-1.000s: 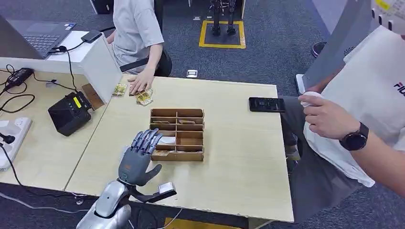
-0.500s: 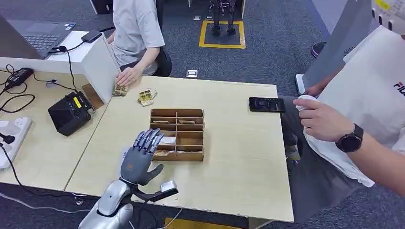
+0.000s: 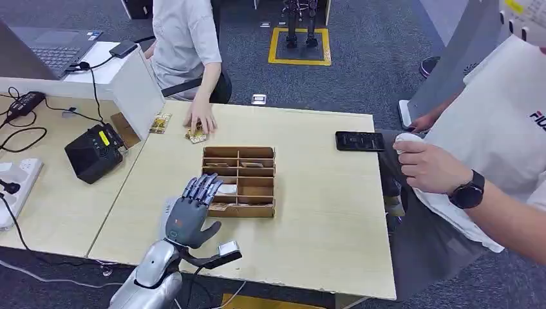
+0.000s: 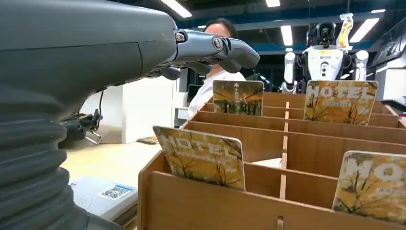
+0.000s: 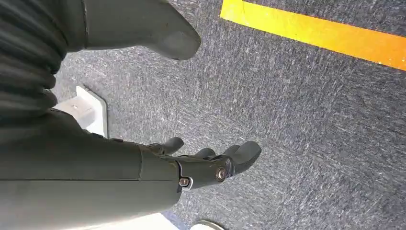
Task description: Pass the card to the sensor for recognition and then transmit it.
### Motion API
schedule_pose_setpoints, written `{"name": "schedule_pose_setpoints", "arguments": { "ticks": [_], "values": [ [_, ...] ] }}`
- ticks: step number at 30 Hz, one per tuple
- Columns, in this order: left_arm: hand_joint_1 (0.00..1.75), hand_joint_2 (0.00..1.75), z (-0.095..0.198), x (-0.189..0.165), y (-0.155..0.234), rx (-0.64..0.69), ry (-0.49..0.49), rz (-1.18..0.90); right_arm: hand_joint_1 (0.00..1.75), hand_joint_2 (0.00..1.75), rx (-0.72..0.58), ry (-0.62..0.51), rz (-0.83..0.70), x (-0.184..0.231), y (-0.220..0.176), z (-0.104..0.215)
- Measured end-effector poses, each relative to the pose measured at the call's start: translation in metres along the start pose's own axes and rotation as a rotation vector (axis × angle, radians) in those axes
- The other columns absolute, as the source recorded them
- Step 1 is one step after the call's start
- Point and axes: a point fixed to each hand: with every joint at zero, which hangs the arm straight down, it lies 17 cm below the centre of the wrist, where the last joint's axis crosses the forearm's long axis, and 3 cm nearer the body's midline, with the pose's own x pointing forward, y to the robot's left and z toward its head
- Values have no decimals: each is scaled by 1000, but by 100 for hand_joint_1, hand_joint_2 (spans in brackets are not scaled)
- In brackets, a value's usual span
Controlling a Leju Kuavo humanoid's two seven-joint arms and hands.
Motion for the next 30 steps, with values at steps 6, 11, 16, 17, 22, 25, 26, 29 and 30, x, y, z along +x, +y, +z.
{"name": "schedule_pose_setpoints", "arguments": {
  "ticks": [6, 11, 16, 17, 22, 25, 26, 29, 30],
  "values": [
    [0, 175, 2, -1, -5, -11, 6, 3, 0, 175, 0, 0, 0, 0, 0, 0],
    [175, 175, 2, -1, -5, -4, 5, -6, 0, 175, 0, 1, 1, 0, 0, 0],
    [175, 175, 4, -1, -6, 0, 2, -4, 0, 175, 1, -2, 5, 0, 0, 0],
    [175, 175, 4, -1, -6, 0, 2, -3, 0, 175, 1, -3, 9, 0, 0, 0],
    [175, 175, 2, -2, -4, 7, 3, -4, 0, 175, 1, -4, 13, 0, 0, 0],
    [175, 175, 1, -3, -4, 9, 4, 2, 0, 175, 1, -4, 14, 0, 0, 0],
    [175, 175, 1, -3, -4, 9, 4, 3, 0, 175, 2, -3, 14, 0, 0, 0],
    [175, 175, 1, -2, -4, 8, 1, 9, 0, 175, 1, -4, 14, 0, 0, 0],
    [175, 175, 1, -2, -4, 9, 0, 11, 0, 175, 1, -4, 14, 0, 0, 0]
  ]
}}
